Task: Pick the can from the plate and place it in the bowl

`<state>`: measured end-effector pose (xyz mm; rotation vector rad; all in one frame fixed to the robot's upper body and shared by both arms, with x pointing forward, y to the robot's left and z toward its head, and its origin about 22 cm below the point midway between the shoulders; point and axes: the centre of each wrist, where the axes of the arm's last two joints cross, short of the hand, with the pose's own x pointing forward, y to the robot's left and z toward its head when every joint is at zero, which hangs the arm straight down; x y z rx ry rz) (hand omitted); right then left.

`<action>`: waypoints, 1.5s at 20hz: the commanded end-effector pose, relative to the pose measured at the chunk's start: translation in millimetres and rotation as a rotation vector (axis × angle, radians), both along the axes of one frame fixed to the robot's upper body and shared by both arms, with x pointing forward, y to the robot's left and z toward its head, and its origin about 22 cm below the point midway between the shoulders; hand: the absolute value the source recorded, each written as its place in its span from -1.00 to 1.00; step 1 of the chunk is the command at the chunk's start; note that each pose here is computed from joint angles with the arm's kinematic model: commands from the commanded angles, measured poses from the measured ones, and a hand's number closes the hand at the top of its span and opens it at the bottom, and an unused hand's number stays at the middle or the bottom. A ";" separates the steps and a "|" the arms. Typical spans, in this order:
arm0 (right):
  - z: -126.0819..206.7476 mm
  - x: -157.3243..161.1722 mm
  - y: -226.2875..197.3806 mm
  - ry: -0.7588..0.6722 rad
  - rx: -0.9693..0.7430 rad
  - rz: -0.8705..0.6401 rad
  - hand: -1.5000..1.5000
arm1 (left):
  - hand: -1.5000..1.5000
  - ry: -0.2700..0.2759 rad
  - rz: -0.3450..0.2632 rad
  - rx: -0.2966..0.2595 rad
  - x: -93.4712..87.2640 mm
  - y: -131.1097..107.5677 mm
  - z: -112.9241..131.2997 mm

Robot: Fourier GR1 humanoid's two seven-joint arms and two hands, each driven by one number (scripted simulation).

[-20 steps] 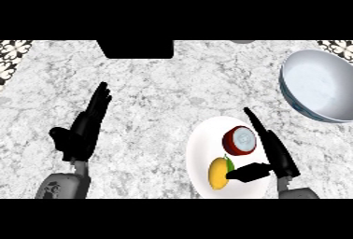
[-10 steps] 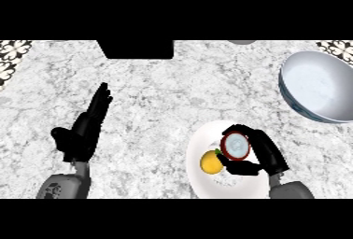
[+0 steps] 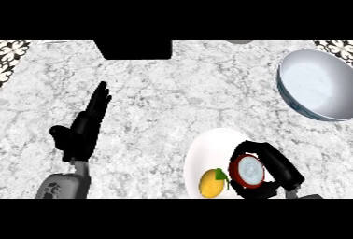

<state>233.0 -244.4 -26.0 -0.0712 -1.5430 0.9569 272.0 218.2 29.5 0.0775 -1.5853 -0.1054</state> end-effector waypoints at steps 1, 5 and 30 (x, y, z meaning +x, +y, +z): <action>11.1 -22.5 -46.9 0.089 0.057 0.339 1.00 | 0.00 0.007 0.019 0.005 -0.1 3.1 -0.8; 47.9 -25.7 -98.1 0.017 0.203 0.535 1.00 | 0.00 0.011 0.023 -0.003 -6.2 0.5 -5.8; 297.4 -34.8 -218.5 -0.427 0.231 0.285 1.00 | 0.00 -0.002 -0.021 0.013 4.6 -0.2 2.6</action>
